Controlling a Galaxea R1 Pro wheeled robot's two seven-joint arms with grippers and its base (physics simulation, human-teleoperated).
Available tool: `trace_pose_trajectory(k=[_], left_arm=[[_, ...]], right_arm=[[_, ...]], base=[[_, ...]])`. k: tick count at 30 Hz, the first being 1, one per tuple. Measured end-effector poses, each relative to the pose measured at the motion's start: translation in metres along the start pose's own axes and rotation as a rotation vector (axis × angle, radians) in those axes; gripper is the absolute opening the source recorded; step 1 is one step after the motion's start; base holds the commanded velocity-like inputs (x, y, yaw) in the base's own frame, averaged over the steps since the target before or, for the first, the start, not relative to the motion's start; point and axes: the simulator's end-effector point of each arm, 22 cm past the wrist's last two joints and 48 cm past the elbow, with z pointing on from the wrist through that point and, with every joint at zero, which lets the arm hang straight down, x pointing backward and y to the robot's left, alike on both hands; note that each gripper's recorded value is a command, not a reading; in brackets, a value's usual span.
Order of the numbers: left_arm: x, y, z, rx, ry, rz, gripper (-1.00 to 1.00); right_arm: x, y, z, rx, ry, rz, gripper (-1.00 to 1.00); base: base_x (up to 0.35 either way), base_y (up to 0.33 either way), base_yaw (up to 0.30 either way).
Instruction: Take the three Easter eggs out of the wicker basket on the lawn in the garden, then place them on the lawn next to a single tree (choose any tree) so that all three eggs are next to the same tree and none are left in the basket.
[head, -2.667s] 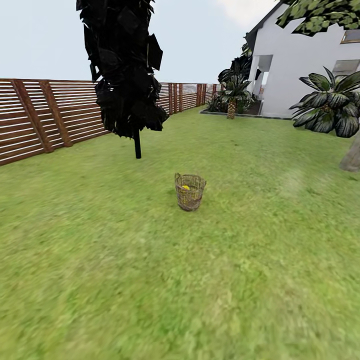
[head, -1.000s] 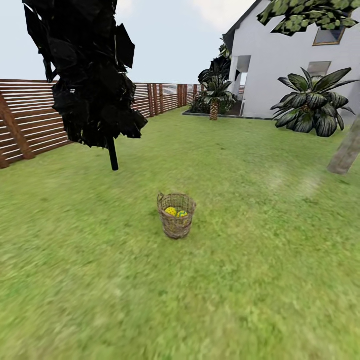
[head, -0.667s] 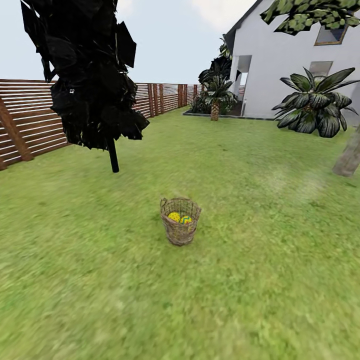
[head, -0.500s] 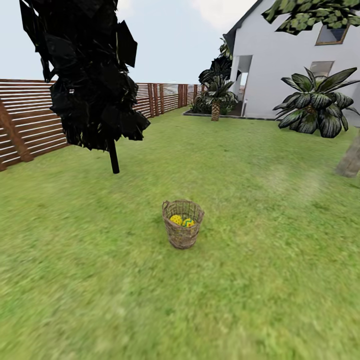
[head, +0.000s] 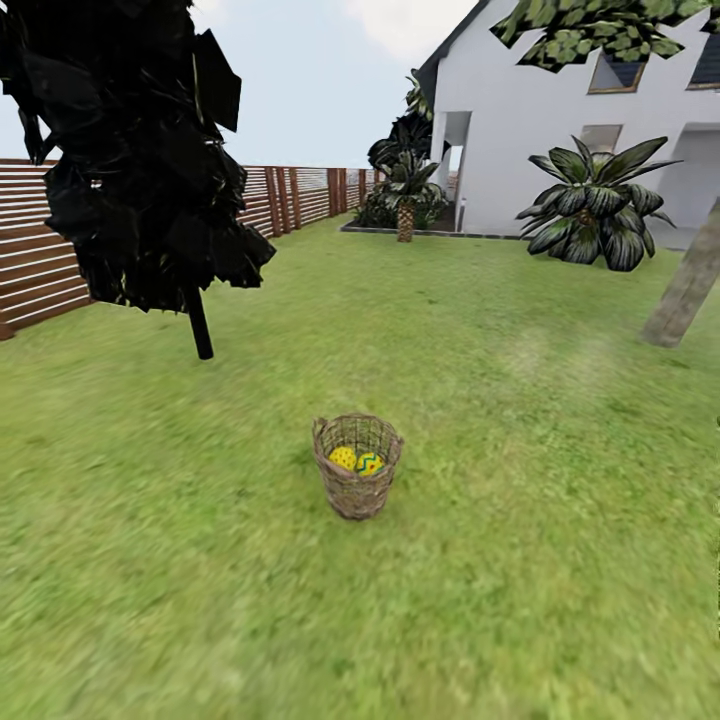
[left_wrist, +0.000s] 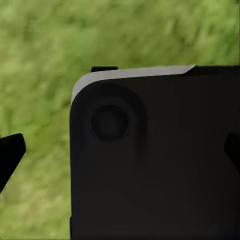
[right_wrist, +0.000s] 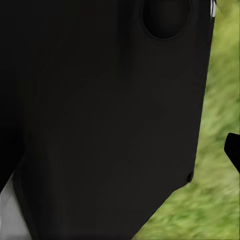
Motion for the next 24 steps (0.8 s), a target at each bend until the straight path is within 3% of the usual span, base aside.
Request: trace_pose_trajectory(k=[8,24], left_arm=[[0.0,0.0,0.0,0.0,0.0,0.0,1.0],[-0.0055,0.0,0.0008,0.0,-0.015,0.0,1.0]], right_arm=[[0.0,0.0,0.0,0.0,0.0,0.0,1.0],[-0.0058,0.0001,0.0003,0.0,-0.016,-0.001,1.0]], base=[[0.291,0.206,-0.143],[0.294,0.189,-0.01]])
